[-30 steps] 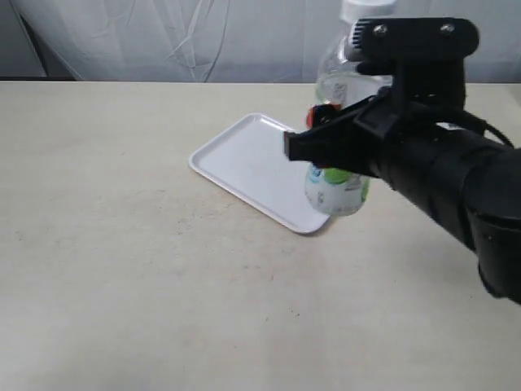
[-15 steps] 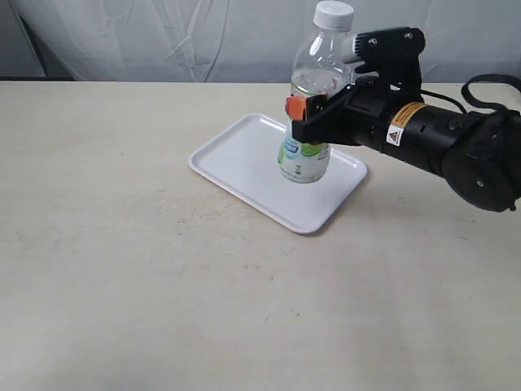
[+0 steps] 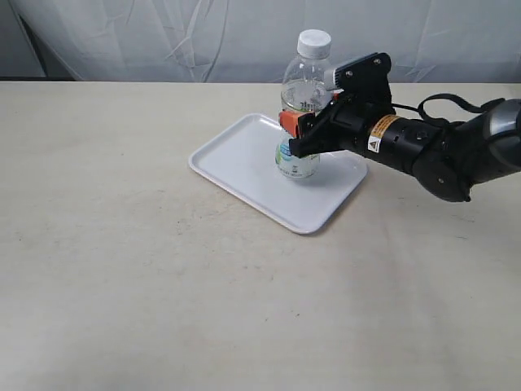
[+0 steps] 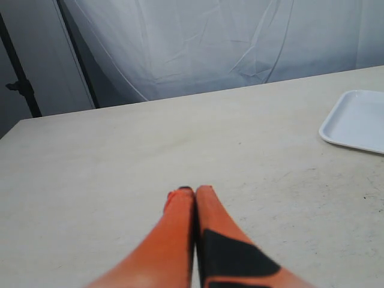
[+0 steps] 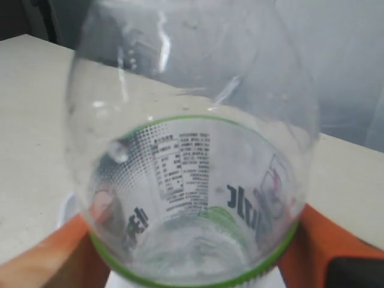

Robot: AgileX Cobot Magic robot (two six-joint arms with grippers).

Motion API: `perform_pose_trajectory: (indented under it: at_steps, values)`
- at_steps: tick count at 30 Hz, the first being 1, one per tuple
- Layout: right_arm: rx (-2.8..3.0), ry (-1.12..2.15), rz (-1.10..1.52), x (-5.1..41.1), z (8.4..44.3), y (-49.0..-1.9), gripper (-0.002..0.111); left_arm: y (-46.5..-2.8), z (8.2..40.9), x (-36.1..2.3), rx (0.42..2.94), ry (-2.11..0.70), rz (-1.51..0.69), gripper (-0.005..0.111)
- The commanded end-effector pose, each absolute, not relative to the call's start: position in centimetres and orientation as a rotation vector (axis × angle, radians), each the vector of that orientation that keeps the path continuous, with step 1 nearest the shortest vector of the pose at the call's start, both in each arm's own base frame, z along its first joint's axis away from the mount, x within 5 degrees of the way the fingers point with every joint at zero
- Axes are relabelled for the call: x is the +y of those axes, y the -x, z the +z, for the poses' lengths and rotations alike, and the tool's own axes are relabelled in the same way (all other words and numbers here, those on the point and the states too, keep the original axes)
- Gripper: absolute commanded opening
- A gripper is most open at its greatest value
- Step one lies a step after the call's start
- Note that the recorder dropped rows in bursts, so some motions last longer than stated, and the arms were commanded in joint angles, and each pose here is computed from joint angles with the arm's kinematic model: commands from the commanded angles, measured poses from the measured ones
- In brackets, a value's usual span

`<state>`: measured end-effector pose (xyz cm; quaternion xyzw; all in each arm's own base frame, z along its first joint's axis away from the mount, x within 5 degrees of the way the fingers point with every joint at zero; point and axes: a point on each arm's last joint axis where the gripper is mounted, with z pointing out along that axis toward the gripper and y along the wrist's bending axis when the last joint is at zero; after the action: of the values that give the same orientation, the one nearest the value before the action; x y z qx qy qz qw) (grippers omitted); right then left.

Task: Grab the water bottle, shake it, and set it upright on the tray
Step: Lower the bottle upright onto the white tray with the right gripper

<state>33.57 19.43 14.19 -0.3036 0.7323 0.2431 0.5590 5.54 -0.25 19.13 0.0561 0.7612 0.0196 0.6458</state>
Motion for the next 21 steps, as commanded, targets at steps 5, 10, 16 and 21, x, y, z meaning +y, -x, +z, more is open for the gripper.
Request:
perform_pose_trajectory:
  at_steps: [5, 10, 16, 21]
  values:
    - [1.574, 0.643, 0.639, 19.8, 13.3, -34.4, -0.001, -5.5, 19.2, -0.3, 1.718, -0.118, 0.033, 0.000]
    - [1.669, 0.653, 0.591, 19.5, 12.1, -34.6, -0.001, -5.5, 19.2, -0.3, 1.718, -0.118, 0.033, 0.000]
    - [1.713, 0.649, 0.576, 19.4, 11.7, -34.6, -0.001, -5.5, 19.2, -0.3, 1.718, -0.119, 0.035, 0.000]
    - [1.736, 0.637, 0.607, 19.9, 11.6, -34.3, -0.001, -5.5, 19.2, -0.3, 1.718, -0.119, 0.035, 0.000]
